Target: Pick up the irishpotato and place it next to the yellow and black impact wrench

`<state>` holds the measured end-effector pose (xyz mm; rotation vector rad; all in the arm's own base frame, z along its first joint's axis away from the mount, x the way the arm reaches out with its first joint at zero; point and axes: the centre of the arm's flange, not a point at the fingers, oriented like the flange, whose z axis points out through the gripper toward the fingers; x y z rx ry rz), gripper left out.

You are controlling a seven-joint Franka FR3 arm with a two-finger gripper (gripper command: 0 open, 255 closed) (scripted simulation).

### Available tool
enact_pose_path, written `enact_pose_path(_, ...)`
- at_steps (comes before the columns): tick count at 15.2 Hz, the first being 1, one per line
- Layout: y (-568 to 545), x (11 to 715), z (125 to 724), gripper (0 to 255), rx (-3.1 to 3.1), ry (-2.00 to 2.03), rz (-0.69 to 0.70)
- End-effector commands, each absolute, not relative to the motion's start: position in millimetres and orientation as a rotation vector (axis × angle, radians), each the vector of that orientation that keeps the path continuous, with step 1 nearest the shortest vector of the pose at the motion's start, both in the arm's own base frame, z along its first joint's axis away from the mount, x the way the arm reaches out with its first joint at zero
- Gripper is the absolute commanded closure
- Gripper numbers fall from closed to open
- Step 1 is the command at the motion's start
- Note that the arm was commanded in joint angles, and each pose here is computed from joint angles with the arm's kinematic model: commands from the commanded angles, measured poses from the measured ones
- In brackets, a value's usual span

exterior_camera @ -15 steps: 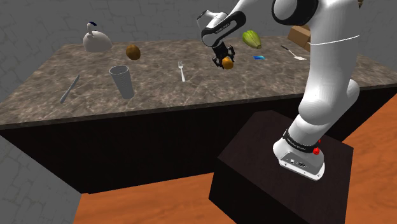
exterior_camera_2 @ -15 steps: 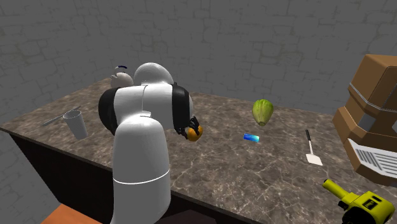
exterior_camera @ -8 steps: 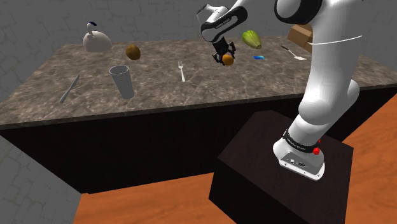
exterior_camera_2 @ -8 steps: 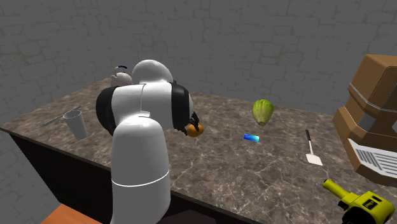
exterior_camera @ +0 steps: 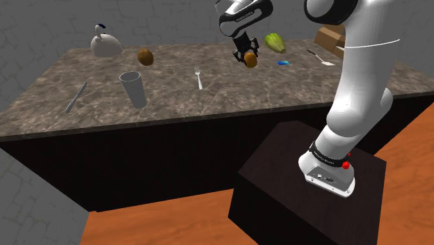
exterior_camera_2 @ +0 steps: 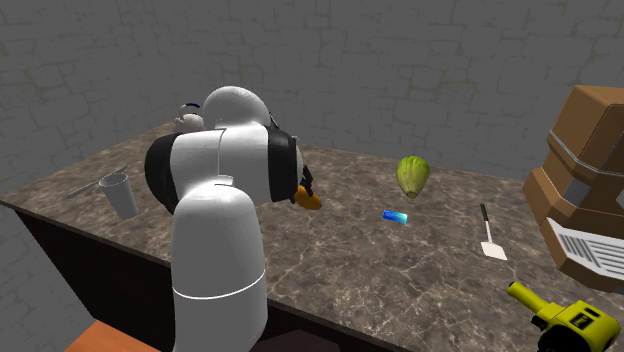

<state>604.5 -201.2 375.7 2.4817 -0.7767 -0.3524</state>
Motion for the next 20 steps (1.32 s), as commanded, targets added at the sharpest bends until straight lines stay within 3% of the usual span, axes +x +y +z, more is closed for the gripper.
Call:
enact_pose_path(1, -201.1, 603.5, 386.4, 255, 2.482, -0.777, -0.353)
enact_pose_path(15, -201.1, 603.5, 458.4, 255, 2.482, -0.777, -0.353)
enact_pose_path(20, -252.6, 562.3, 458.5, 255, 2.482, -0.777, -0.353)
